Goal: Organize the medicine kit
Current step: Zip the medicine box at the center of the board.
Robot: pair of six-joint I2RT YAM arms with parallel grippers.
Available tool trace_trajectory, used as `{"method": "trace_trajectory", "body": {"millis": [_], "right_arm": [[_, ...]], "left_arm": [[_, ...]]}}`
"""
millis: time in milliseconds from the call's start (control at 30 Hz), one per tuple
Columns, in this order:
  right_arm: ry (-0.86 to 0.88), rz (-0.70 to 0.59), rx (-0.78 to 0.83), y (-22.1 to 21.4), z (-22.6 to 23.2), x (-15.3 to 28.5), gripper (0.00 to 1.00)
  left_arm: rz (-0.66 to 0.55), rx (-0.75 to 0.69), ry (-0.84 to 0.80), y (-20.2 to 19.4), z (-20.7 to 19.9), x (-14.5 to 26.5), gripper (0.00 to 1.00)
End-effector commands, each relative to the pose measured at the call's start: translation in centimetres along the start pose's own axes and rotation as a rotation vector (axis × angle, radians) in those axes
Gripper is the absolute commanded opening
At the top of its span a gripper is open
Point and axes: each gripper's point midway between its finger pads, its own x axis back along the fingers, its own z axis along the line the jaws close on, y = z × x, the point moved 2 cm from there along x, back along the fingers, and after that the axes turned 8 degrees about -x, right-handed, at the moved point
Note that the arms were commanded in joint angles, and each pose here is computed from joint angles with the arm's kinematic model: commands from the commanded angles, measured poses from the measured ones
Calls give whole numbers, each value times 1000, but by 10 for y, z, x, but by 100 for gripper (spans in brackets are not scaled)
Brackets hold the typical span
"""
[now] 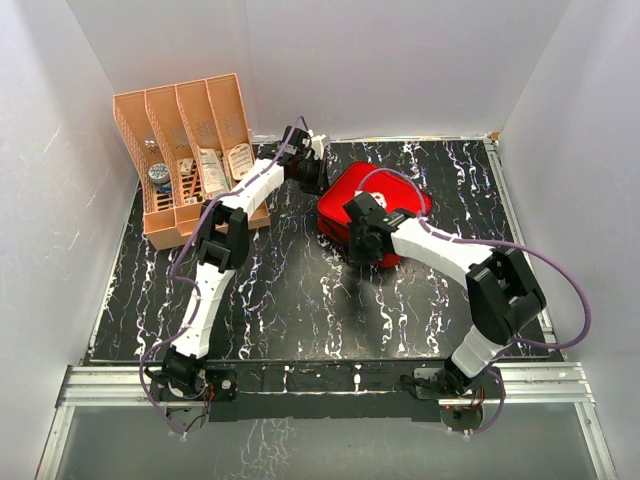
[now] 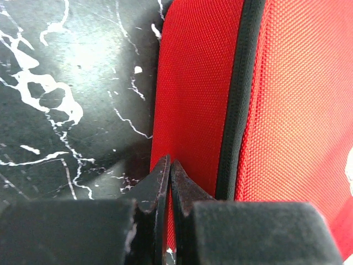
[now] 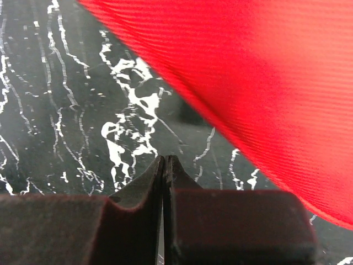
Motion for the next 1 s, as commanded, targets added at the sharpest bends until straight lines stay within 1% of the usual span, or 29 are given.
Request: {"method": "trace_trajectory", "body": {"millis": [0, 167, 300, 367, 400, 467, 500, 567, 633, 733, 833, 933, 967], "right_arm": [[117, -89, 6, 26, 39, 11, 0], [103, -108, -2, 27, 35, 14, 0], [96, -128, -9, 30, 33, 19, 0], [98, -144, -15, 33, 34, 24, 0], [101, -155, -20, 35, 35, 27, 0], [110, -188, -29, 42, 37, 35, 0], [115, -210, -35, 48, 39, 40, 0], [111, -266, -57, 61, 41, 54, 0], [89, -318, -80, 73, 40, 69, 1], [26, -386, -109, 91, 32, 87, 19], [-35, -429, -138, 101, 19, 95, 43], [-84, -445, -192, 108, -3, 96, 58], [-96, -448, -215, 110, -10, 97, 61]], "left_arm": [[29, -26, -115, -5, -37, -3, 0], [43, -29, -93, -11, -32, 3, 0], [11, -17, -43, -1, -17, 26, 1], [-32, -22, 3, 10, -8, 47, 20], [-63, -29, 33, 18, -4, 60, 27], [-130, -53, 92, 31, 2, 88, 38], [-162, -66, 112, 38, 3, 103, 41], [-189, -67, 123, 40, -4, 128, 42], [-184, -55, 89, 32, -22, 148, 42], [-109, 40, -37, -6, -54, 158, 44], [-18, 161, -91, -46, -74, 153, 46], [0, 272, -99, -60, -87, 144, 49], [4, 318, -96, -62, -90, 140, 50]]}}
